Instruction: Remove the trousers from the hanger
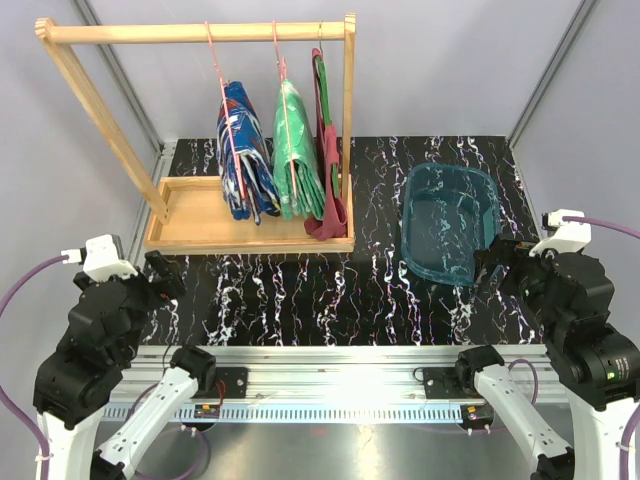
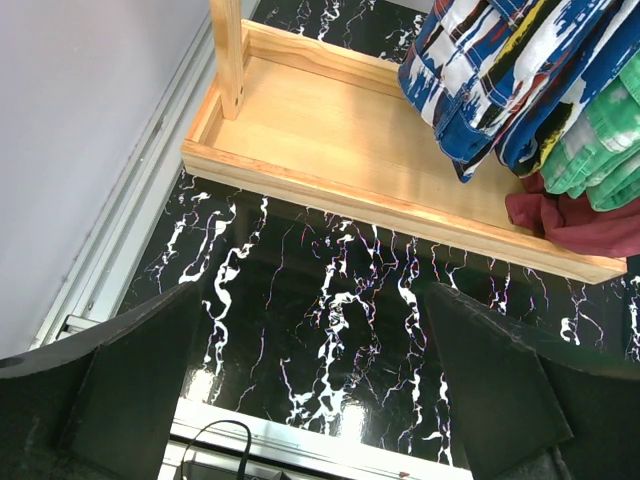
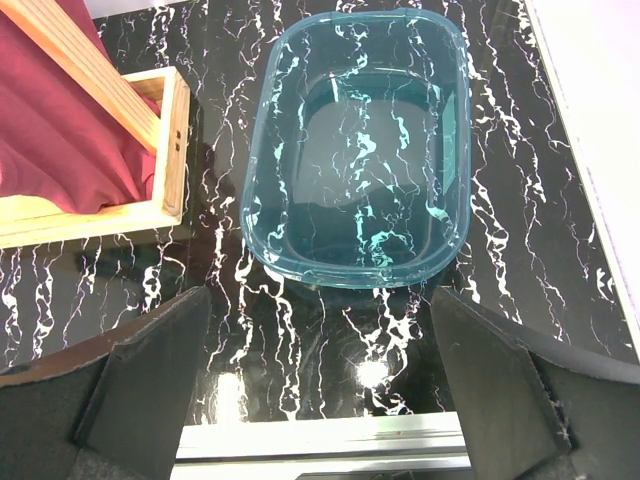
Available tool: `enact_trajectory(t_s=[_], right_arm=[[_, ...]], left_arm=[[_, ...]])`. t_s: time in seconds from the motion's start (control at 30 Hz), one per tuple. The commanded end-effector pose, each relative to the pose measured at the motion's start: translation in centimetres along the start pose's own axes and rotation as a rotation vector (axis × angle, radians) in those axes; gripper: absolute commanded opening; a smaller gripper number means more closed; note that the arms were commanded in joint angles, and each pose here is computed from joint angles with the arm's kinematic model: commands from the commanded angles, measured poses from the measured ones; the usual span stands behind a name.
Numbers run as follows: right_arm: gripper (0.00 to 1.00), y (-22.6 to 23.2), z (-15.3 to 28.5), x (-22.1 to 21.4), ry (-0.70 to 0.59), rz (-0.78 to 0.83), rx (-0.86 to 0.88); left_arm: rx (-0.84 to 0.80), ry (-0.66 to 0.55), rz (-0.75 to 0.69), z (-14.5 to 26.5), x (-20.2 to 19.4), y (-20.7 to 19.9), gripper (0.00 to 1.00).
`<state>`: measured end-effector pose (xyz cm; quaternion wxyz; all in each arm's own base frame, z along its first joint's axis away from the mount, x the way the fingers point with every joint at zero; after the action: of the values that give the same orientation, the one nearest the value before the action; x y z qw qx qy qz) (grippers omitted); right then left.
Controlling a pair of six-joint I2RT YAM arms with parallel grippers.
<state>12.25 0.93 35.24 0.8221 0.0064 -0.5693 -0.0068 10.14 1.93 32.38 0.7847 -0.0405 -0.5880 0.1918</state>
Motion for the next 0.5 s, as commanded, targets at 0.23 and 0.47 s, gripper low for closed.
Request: enact_trajectory(t_s=[0.23, 0.47], right_arm=[[0.99, 1.5, -0.9, 0.9, -0.035, -0.034, 0.080], [0.99, 2.7, -2.5, 1.3, -0.094, -0.103, 0.136]], left_arm=[[-0.267, -0.096, 0.115, 2.5, 6.6, -5.1, 0.99], [-0.483, -0.019, 0.089, 1.6, 11.7, -12.7, 0.99]])
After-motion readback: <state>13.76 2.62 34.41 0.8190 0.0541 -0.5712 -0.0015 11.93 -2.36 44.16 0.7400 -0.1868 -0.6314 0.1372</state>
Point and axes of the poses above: each gripper's point midway between its finger pads, its own z axis back along the fingers, its own y axis along the line the jaws close on, x = y × z, the point moved 4 cm from there along z, back along the fingers, and after that the axes turned 8 degrees about z, right-handed, at the moved point
